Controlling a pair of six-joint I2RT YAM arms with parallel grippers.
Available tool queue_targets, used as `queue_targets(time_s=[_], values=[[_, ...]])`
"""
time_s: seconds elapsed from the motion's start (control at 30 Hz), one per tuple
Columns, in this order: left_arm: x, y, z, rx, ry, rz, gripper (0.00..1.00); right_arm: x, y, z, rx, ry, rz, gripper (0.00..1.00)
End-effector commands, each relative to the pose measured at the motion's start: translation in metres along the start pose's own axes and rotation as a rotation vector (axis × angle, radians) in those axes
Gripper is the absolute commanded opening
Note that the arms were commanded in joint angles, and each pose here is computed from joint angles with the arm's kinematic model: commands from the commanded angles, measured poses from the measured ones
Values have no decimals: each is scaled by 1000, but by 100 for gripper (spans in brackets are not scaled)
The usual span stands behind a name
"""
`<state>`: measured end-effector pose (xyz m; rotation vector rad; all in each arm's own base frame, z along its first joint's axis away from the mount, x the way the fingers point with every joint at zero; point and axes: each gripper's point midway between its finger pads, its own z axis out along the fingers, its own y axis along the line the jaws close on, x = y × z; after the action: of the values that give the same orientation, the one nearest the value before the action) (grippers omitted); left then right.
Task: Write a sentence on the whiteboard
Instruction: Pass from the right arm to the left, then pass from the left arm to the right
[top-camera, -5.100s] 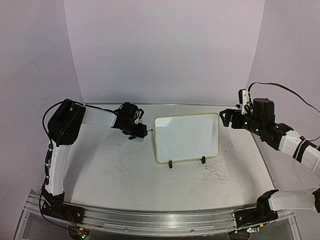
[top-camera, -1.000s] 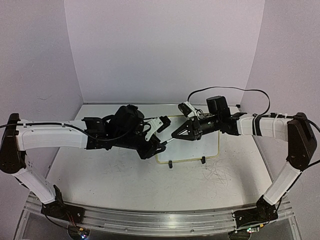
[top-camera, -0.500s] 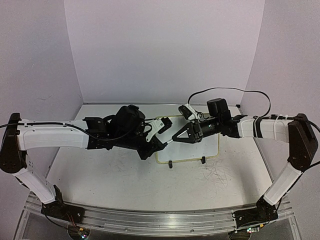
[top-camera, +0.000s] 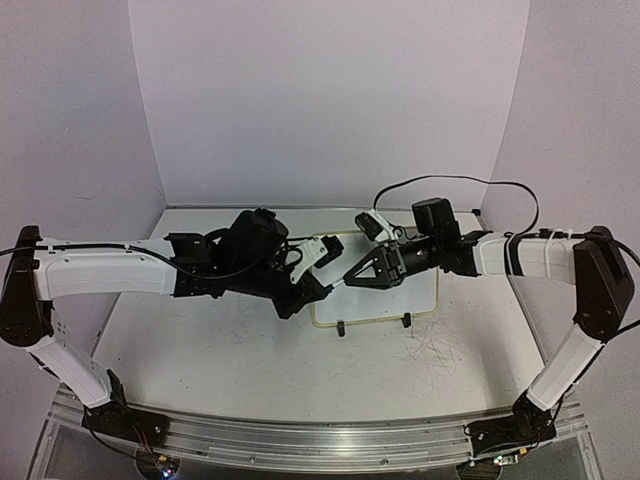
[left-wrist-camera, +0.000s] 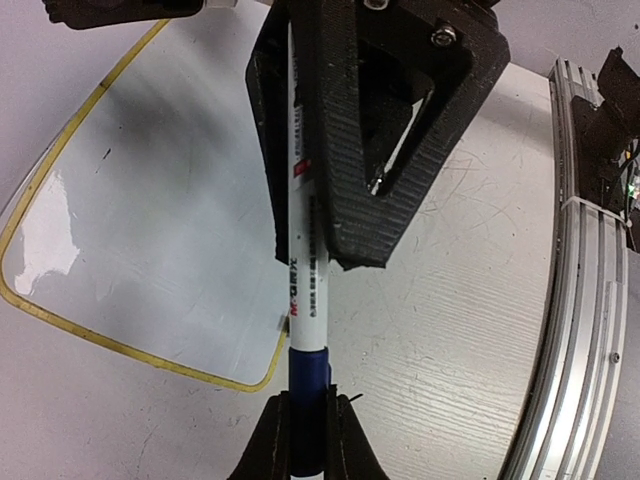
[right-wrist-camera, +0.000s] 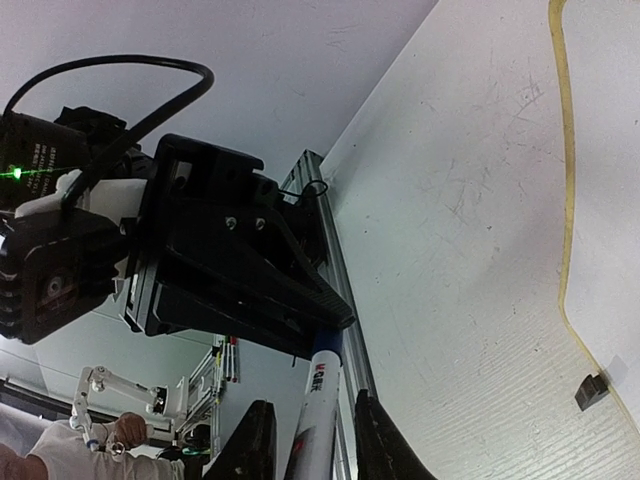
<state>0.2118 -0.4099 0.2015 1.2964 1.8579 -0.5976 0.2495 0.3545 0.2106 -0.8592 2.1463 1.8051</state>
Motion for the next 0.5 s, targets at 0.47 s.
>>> queue_targets(time_s=[0.47], values=[[-14, -9, -23, 38, -63, 71, 0, -5, 7, 10, -43, 31, -57, 36]])
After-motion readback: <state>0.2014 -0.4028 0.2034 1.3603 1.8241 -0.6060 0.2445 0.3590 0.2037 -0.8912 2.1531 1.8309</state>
